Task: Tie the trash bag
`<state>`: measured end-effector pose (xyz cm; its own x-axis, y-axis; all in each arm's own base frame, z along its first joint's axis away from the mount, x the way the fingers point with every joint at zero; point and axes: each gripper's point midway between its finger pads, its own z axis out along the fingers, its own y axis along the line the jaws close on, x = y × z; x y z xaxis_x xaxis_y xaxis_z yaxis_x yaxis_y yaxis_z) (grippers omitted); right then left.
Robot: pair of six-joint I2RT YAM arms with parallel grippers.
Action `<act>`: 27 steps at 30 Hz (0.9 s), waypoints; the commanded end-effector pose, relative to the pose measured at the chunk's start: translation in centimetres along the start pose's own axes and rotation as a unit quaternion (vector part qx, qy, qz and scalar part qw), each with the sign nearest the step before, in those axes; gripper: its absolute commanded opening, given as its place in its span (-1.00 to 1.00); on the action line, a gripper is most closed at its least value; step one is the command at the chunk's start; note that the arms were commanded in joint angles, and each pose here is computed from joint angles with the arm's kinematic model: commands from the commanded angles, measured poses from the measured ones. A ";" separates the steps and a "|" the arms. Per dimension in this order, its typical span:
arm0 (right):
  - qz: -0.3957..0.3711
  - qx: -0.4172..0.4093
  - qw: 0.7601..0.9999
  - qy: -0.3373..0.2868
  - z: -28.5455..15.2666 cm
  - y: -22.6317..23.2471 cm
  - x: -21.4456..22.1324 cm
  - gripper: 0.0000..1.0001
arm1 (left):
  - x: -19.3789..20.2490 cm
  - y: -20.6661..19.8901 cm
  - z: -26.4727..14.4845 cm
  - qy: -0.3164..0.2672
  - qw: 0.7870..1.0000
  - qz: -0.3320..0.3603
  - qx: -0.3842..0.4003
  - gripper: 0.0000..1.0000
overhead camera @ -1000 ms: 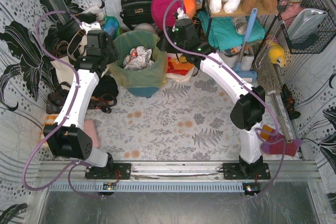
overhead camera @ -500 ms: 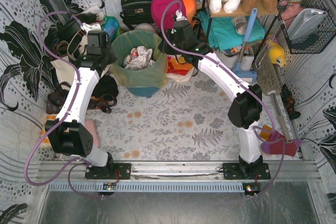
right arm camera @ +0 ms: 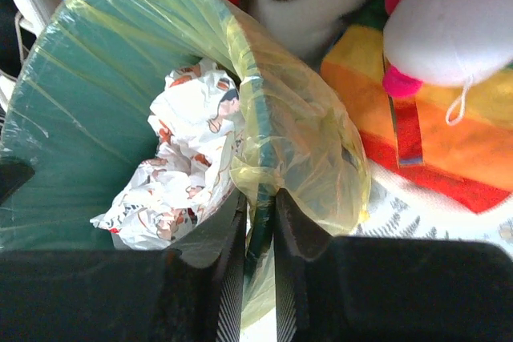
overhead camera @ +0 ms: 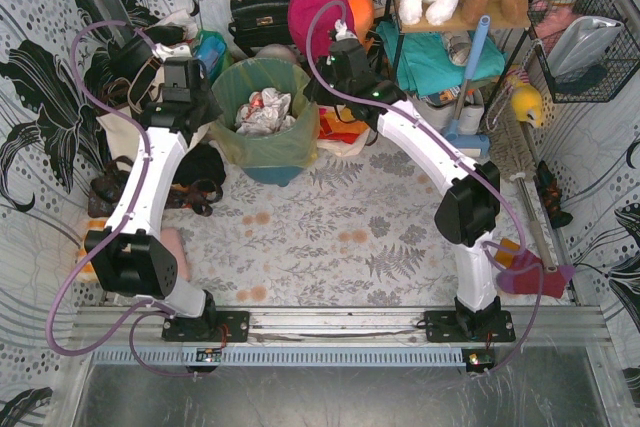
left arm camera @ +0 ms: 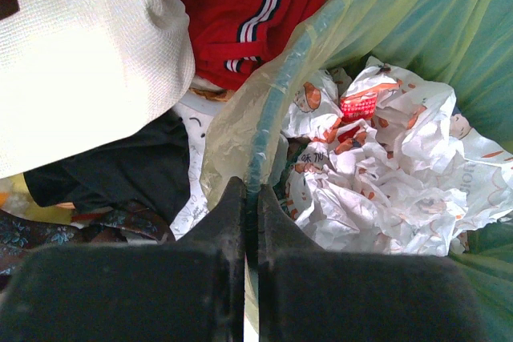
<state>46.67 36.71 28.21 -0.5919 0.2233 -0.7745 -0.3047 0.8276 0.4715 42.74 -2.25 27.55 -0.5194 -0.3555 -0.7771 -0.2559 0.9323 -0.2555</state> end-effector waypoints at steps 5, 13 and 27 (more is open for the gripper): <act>-0.014 -0.067 0.998 -0.003 -8.7 4.8 -0.1 -1.00 | 3.7 -6.4 -7.6 0.045 0.990 0.077 0.110 -1.00; -0.007 -0.076 0.997 0.011 -17.2 3.8 1.8 -1.00 | 7.8 -11.5 -14.2 0.080 0.971 0.119 0.191 -1.00; -0.004 -0.055 0.996 0.065 -25.1 0.4 6.3 -1.00 | 17.0 -18.1 -22.3 0.152 0.936 0.157 0.275 -1.00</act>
<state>24.98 20.74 30.85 -0.7007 0.1264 -0.7021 -0.2220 0.8967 0.3830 24.94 -19.84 30.29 -0.6868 -0.0557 -0.7247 0.1408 0.9680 -0.2079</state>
